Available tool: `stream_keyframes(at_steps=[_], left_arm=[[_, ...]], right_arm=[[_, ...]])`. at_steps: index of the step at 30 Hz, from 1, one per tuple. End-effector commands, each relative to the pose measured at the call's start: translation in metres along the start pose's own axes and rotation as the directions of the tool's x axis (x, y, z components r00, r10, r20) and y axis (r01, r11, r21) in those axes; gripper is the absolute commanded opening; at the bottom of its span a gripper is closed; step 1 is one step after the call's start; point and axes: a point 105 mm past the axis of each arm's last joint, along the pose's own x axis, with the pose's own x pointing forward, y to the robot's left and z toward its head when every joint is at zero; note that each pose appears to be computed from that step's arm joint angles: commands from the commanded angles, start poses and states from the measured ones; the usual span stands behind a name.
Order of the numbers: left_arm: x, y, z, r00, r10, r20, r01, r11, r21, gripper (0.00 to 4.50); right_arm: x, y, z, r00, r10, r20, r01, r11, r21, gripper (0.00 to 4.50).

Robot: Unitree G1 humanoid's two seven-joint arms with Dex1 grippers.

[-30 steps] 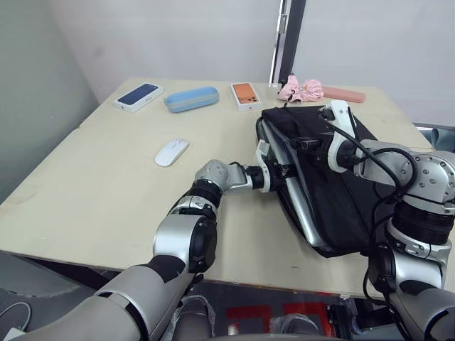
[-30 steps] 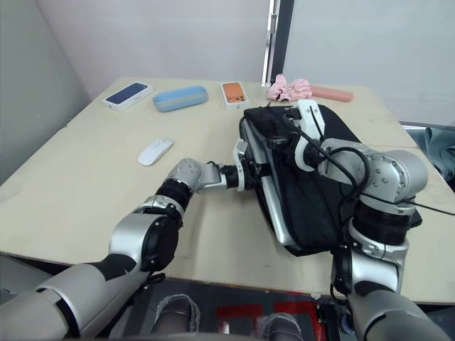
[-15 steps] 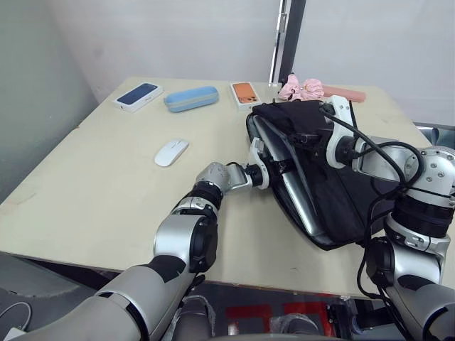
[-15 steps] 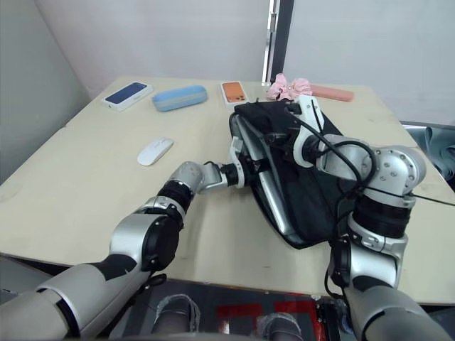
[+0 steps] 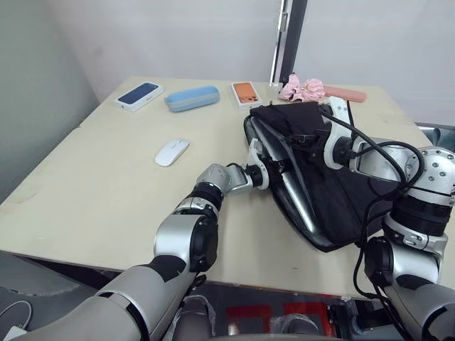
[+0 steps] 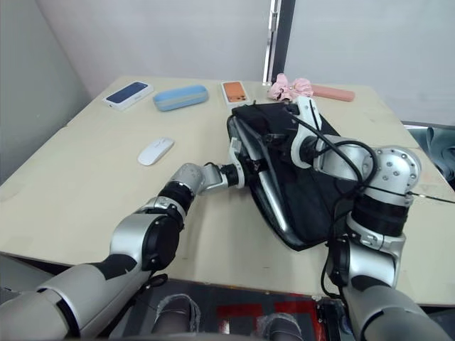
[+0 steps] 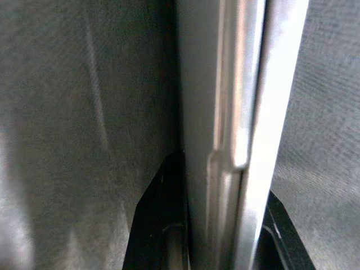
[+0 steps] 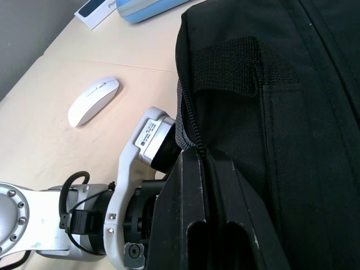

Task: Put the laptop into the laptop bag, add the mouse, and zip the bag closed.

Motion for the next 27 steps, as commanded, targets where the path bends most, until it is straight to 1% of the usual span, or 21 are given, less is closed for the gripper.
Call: stream_keyframes(at_steps=[1,5,9,12,13,15,18,19,22,23,27], left_arm=[[0.039,-0.058,-0.017,0.983,-0.181,-0.026,0.182,0.982,0.059,0.31],[0.042,-0.058,-0.018,0.985,-0.170,-0.020,0.171,0.983,0.068,0.31],[0.043,-0.066,-0.027,0.975,-0.207,-0.075,0.212,0.975,0.063,0.31],[0.043,-0.066,-0.032,0.972,-0.214,-0.102,0.221,0.973,0.068,0.31],[0.042,-0.065,-0.032,0.972,-0.212,-0.103,0.219,0.974,0.060,1.31],[0.041,-0.064,-0.031,0.973,-0.207,-0.099,0.213,0.976,0.053,1.92],[0.037,-0.067,-0.026,0.969,-0.228,-0.091,0.232,0.972,0.036,2.95],[0.035,-0.068,-0.024,0.968,-0.235,-0.092,0.238,0.971,0.032,3.41],[0.031,-0.065,-0.018,0.973,-0.211,-0.089,0.217,0.974,0.062,4.45],[0.029,-0.066,-0.017,0.973,-0.213,-0.092,0.219,0.974,0.059,4.49],[0.015,-0.060,-0.011,0.977,-0.158,-0.144,0.182,0.968,0.173,4.49]], right_arm=[[-0.006,0.012,0.017,0.997,0.048,0.061,-0.047,0.999,-0.014,0.03],[-0.006,0.012,0.018,0.997,0.050,0.063,-0.050,0.999,-0.001,0.03],[-0.007,0.012,0.019,0.997,0.047,0.063,-0.047,0.999,0.002,0.03],[-0.007,0.011,0.020,0.997,0.042,0.062,-0.042,0.999,0.004,0.03],[-0.007,0.010,0.020,0.997,0.040,0.061,-0.040,0.999,0.004,0.00],[-0.007,0.009,0.019,0.998,0.035,0.059,-0.035,0.999,0.005,0.00],[-0.008,0.008,0.019,0.998,0.031,0.057,-0.032,0.999,0.006,0.00],[-0.008,0.008,0.019,0.998,0.030,0.056,-0.030,1.000,0.007,0.00],[-0.009,0.006,0.019,0.998,0.024,0.055,-0.024,1.000,0.006,0.00],[-0.009,0.006,0.019,0.998,0.023,0.054,-0.023,1.000,0.005,0.00],[-0.010,0.003,0.021,0.998,0.013,0.055,-0.013,1.000,0.005,0.00]])
